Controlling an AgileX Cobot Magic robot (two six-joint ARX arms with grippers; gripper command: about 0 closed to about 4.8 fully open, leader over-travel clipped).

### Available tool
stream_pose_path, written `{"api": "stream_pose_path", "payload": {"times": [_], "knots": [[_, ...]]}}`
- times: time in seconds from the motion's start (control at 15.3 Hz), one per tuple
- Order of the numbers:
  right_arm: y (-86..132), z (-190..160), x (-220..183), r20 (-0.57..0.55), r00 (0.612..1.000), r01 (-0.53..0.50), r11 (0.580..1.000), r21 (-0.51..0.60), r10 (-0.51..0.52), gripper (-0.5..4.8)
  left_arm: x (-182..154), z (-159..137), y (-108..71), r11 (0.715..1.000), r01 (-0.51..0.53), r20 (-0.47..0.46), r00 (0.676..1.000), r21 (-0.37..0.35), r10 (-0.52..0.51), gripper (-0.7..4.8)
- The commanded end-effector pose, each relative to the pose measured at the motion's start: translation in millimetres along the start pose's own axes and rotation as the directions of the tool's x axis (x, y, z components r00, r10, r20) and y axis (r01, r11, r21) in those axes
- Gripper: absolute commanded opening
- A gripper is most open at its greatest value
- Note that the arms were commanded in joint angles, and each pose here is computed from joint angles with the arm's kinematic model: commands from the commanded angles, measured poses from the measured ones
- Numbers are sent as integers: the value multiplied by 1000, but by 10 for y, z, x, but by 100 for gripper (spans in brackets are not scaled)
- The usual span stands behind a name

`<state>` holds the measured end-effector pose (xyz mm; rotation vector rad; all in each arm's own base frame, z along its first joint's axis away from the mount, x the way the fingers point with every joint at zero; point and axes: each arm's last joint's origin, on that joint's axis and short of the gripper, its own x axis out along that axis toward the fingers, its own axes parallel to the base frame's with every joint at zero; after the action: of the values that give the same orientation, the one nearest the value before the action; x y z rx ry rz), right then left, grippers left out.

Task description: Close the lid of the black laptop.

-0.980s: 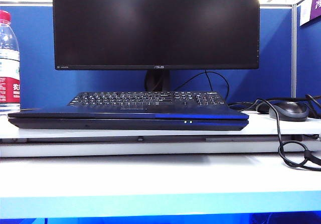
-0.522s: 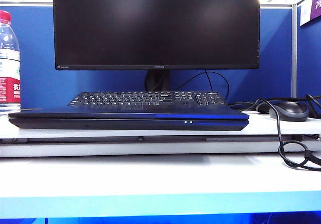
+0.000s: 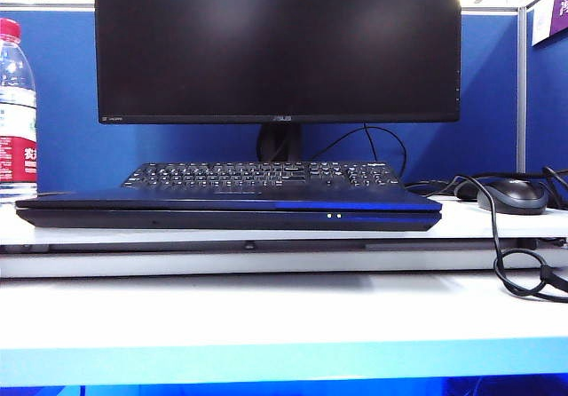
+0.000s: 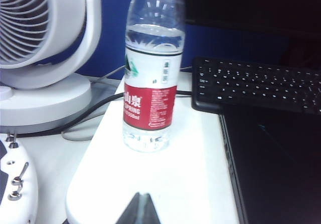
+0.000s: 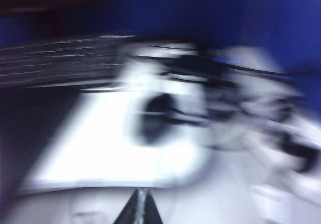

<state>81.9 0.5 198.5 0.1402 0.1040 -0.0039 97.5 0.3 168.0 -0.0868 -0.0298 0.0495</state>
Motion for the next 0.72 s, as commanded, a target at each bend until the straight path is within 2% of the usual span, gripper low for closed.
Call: {"api": "stream_pose_path", "payload": {"times": [0.07, 0.26, 0.72], "knots": [[-66, -94, 84, 74, 996, 59, 998, 4, -59, -1, -2, 14, -1, 1000, 2, 15, 1000, -1, -2, -2], [-74, -228, 157, 106, 994, 9, 1000, 23, -11, -1, -2, 14, -1, 1000, 2, 15, 1000, -1, -2, -3], [-95, -304, 189, 118, 992, 35, 998, 43, -40, -1, -2, 14, -1, 1000, 2, 15, 1000, -1, -2, -3]]}}
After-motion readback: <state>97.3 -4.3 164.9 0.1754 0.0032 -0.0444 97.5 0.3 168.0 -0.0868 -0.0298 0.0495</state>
